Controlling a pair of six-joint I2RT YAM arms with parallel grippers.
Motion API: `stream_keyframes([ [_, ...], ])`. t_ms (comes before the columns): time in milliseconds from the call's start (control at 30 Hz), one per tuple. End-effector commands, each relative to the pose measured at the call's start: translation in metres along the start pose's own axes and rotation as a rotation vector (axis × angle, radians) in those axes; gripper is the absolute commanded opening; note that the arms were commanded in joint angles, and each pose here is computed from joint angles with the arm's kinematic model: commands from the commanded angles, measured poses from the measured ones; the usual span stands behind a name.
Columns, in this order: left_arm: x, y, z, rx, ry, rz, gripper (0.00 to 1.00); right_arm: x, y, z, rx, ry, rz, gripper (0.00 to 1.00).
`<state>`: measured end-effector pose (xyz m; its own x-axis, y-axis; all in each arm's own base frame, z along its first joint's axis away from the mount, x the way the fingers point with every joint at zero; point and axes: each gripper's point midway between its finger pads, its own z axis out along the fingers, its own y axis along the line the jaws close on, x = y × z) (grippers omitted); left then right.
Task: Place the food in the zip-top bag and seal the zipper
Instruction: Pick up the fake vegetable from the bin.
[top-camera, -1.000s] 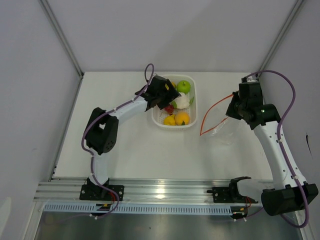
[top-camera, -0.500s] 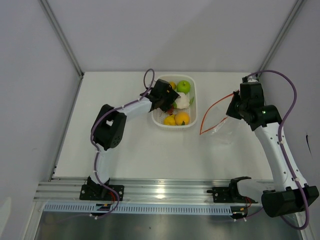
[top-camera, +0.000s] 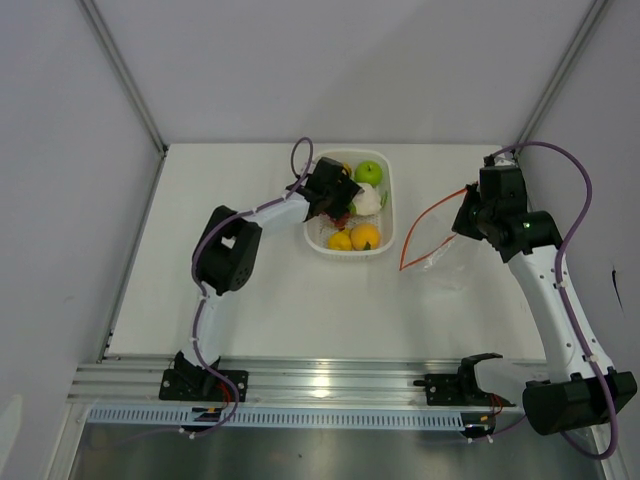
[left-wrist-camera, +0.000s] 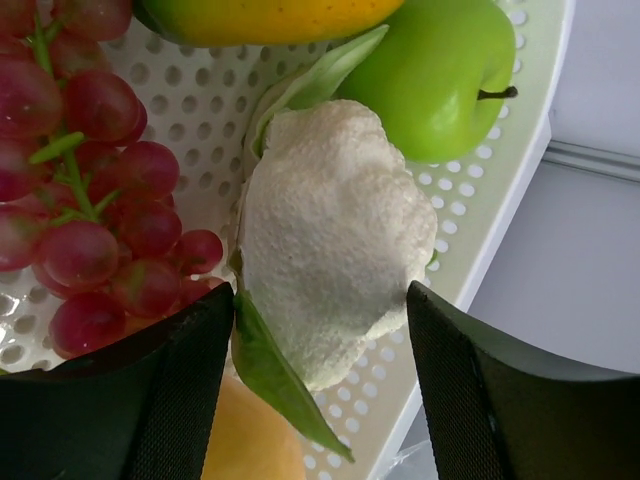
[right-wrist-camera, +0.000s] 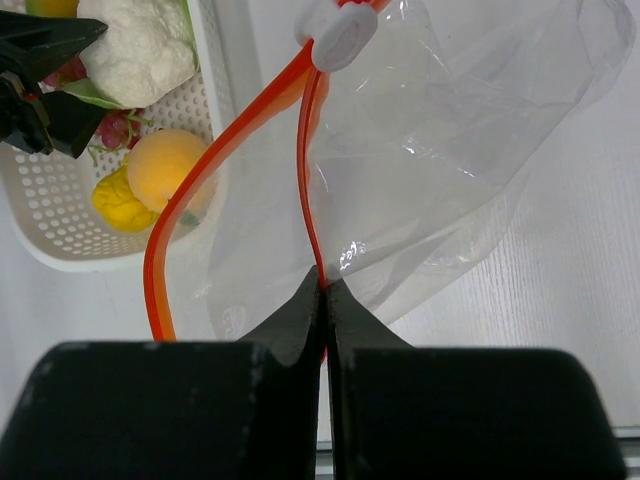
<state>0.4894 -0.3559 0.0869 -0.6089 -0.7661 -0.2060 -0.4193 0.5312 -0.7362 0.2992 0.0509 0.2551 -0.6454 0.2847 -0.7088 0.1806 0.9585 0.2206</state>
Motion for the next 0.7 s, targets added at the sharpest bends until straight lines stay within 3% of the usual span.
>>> stream_keyframes([
  [0,-0.002,-0.022,0.003,0.052,-0.007,-0.029,0.72,-0.013,0.003,-0.008,-0.024,-0.059,0.0,0.0],
  [133,0.0,-0.024,0.005,0.051,-0.013,-0.016,0.7,-0.016,0.002,-0.009,-0.024,-0.074,0.002,0.0],
  [300,0.001,-0.018,0.009,0.054,-0.007,-0.009,0.54,-0.017,0.003,-0.008,-0.028,-0.072,0.002,0.0],
  [433,-0.001,-0.026,0.003,0.119,-0.006,-0.001,0.22,-0.015,0.002,-0.006,-0.024,-0.065,-0.002,0.0],
  [533,-0.001,-0.021,-0.002,0.135,0.005,0.021,0.07,-0.012,0.002,-0.003,-0.025,-0.059,0.002,0.0],
  [600,0.001,-0.012,-0.003,0.137,0.016,0.027,0.0,-0.011,0.001,-0.002,-0.024,-0.055,0.002,0.0],
  [667,0.006,-0.011,-0.01,0.166,0.041,0.044,0.01,-0.009,0.001,-0.002,-0.023,-0.05,0.004,0.0],
])
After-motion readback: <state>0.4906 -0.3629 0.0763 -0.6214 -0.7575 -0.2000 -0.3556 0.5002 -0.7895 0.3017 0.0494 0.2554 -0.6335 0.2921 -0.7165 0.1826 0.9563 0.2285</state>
